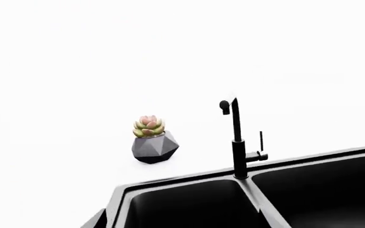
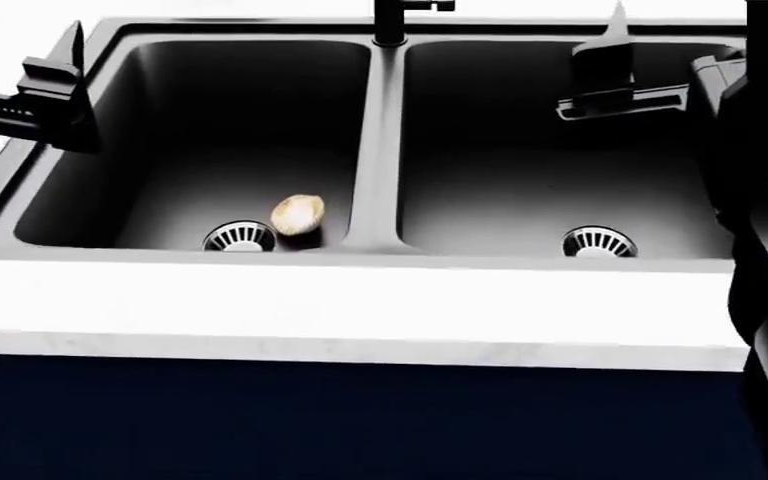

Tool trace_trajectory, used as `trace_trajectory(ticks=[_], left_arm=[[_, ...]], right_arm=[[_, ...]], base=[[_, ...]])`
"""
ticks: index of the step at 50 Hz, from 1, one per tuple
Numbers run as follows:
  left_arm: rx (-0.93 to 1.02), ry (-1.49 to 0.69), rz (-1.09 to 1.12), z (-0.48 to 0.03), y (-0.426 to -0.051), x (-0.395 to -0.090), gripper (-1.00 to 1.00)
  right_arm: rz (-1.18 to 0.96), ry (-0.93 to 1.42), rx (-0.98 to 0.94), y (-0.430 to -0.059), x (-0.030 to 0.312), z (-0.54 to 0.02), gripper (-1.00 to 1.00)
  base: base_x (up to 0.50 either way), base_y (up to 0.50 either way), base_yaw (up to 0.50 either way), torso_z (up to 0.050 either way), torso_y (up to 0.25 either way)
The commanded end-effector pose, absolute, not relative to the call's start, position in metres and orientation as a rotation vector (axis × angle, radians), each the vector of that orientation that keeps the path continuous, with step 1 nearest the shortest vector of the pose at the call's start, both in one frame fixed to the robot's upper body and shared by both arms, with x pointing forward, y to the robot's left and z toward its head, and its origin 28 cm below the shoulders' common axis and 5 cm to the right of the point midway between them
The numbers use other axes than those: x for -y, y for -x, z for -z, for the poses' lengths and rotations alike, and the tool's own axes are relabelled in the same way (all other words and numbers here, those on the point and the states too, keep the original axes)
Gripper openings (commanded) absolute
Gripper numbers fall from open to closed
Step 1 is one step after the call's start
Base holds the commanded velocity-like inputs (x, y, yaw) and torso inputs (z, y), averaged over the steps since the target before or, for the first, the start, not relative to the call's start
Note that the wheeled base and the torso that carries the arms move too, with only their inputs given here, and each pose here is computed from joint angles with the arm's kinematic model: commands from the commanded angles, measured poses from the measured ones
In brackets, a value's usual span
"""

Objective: Turn on the sink faucet.

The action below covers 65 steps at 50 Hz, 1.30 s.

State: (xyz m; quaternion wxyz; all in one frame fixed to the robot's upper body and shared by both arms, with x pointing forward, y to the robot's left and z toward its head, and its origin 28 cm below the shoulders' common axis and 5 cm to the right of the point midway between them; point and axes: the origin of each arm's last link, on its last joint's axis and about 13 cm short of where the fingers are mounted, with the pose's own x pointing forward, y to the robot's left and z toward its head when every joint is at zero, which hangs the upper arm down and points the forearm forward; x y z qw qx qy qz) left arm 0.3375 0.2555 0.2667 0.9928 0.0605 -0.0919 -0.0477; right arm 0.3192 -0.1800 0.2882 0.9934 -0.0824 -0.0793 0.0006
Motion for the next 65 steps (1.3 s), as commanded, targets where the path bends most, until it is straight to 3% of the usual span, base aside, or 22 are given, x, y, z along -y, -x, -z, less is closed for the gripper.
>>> trace_trajectory(ticks=[1, 15, 30, 65], left_arm=[[0.175, -0.174, 0.106, -0.295, -0.352, -0.27, 1.0], [0.226, -0.227, 0.097, -0.36, -0.365, -0.274, 1.0], [0.233, -0.23, 0.046, -0.377, -0.374, -0.284, 1.0], [0.147, -0.214, 0.017, -0.37, -0.386, -0.284, 1.0]], right_arm=[[0.006, 0.134, 0.157, -0.329, 0.194, -0.308, 1.0], [-0.02, 0.176, 0.163, -0.348, 0.192, -0.376, 1.0], [-0.02, 0.241, 0.222, -0.363, 0.188, -0.434, 1.0], [-0.062, 0.23, 0.17, -0.372, 0.186, -0.418, 1.0]], base=[[0.0, 0.0, 0.0, 0.009, -0.145], [0.0, 0.0, 0.0, 0.009, -0.145], [0.0, 0.0, 0.0, 0.01, -0.146], [0.07, 0.0, 0.0, 0.002, -0.034]])
